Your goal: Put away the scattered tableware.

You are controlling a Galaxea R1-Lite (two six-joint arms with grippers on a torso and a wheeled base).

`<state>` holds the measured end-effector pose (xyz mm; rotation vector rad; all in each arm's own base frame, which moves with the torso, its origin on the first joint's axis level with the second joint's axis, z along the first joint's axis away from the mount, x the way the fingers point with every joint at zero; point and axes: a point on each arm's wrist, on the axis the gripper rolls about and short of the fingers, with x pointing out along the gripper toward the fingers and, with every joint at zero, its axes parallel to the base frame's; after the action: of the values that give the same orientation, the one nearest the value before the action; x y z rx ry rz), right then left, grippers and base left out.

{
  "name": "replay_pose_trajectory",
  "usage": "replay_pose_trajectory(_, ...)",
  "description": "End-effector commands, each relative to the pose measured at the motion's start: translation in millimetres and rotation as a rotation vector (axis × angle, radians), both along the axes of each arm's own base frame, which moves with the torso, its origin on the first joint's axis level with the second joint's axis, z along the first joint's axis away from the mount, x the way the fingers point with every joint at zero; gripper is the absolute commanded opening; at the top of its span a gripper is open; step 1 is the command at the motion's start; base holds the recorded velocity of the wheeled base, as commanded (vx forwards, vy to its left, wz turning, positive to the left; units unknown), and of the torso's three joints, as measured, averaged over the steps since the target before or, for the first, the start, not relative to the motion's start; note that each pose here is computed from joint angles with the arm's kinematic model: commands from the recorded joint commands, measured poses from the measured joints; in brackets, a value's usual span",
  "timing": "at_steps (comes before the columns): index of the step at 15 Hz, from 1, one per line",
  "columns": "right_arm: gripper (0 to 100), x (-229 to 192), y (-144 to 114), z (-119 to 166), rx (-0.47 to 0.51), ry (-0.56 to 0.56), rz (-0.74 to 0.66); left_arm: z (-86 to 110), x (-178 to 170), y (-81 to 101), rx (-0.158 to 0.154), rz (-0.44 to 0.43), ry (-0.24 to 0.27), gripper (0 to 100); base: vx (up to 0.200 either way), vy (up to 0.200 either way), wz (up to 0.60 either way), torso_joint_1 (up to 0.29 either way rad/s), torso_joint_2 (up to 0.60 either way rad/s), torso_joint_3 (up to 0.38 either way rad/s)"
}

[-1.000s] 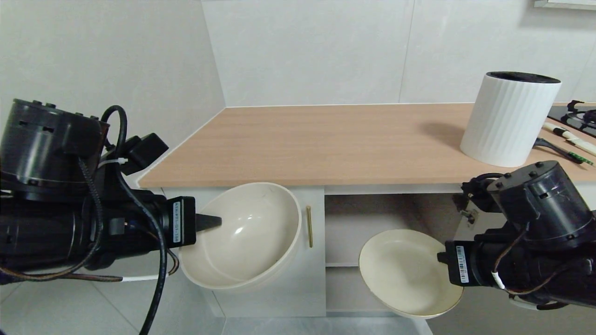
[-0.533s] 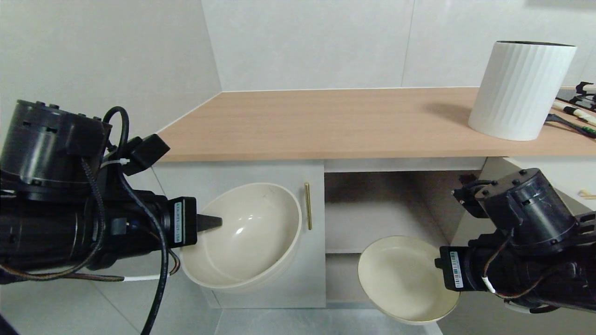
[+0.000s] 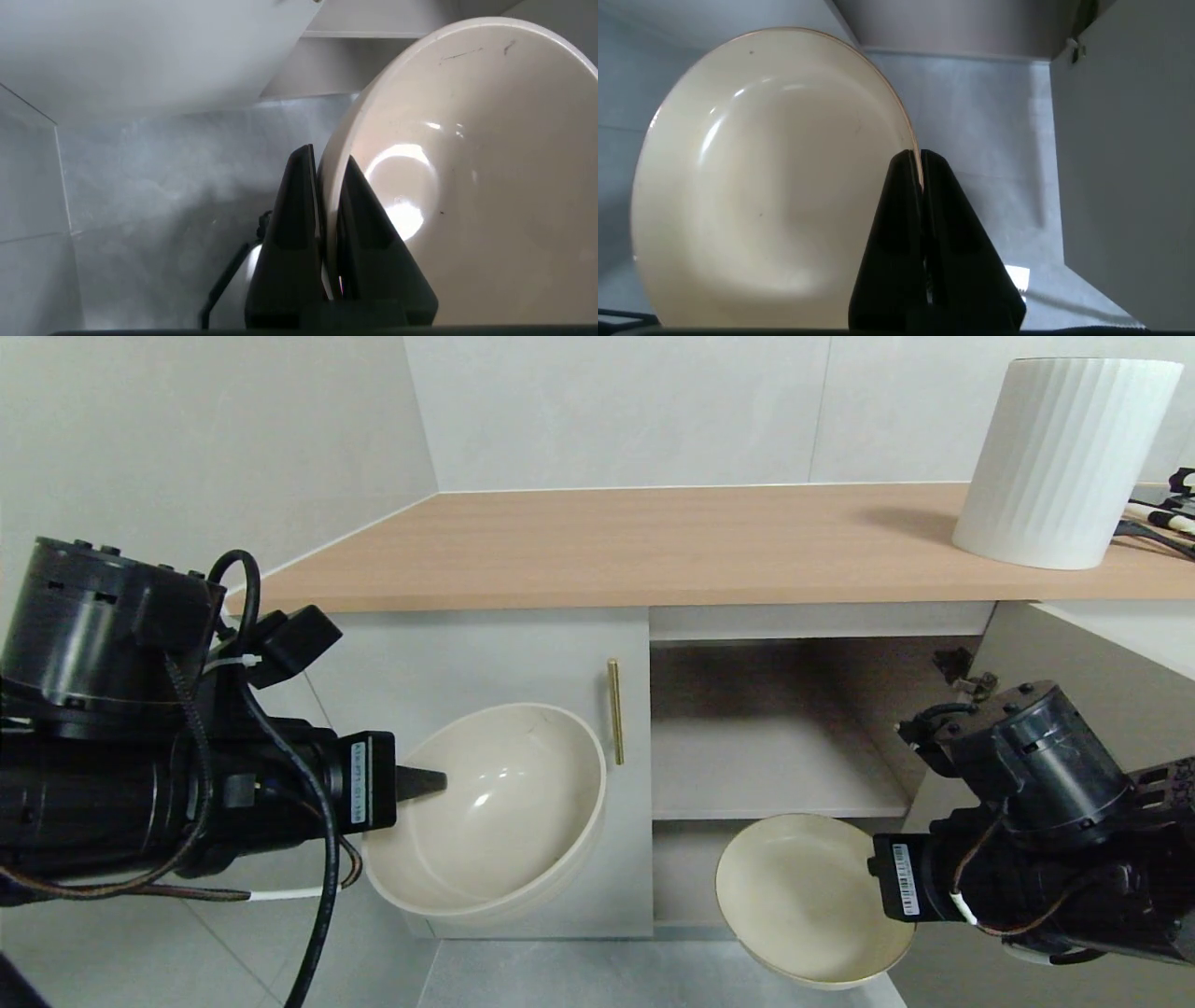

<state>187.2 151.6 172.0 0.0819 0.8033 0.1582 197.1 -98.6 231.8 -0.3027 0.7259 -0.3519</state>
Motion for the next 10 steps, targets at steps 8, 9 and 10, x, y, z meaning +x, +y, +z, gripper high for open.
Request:
replay_pose_trajectory(8, 0, 72, -1, -24, -0.022, -0.005, -0.095, -6.5, 1, -0.4, 0.02, -0.013, 0.013, 0, 0.0, 0.0, 0.0, 0.0, 0.0, 0.0)
replay_pose_trajectory(9, 0, 100, -3, -43, -0.046, 0.004, -0.128, -10.7, 4, -2.0, 0.035, -0.021, 0.026, 0, 0.0, 0.0, 0.0, 0.0, 0.0, 0.0)
replay_pose_trajectory(10, 0, 123, -4, -56, -0.048, -0.009, -0.156, -15.2, 8, -4.3, 0.052, -0.03, 0.039, 0, 0.0, 0.0, 0.0, 0.0, 0.0, 0.0)
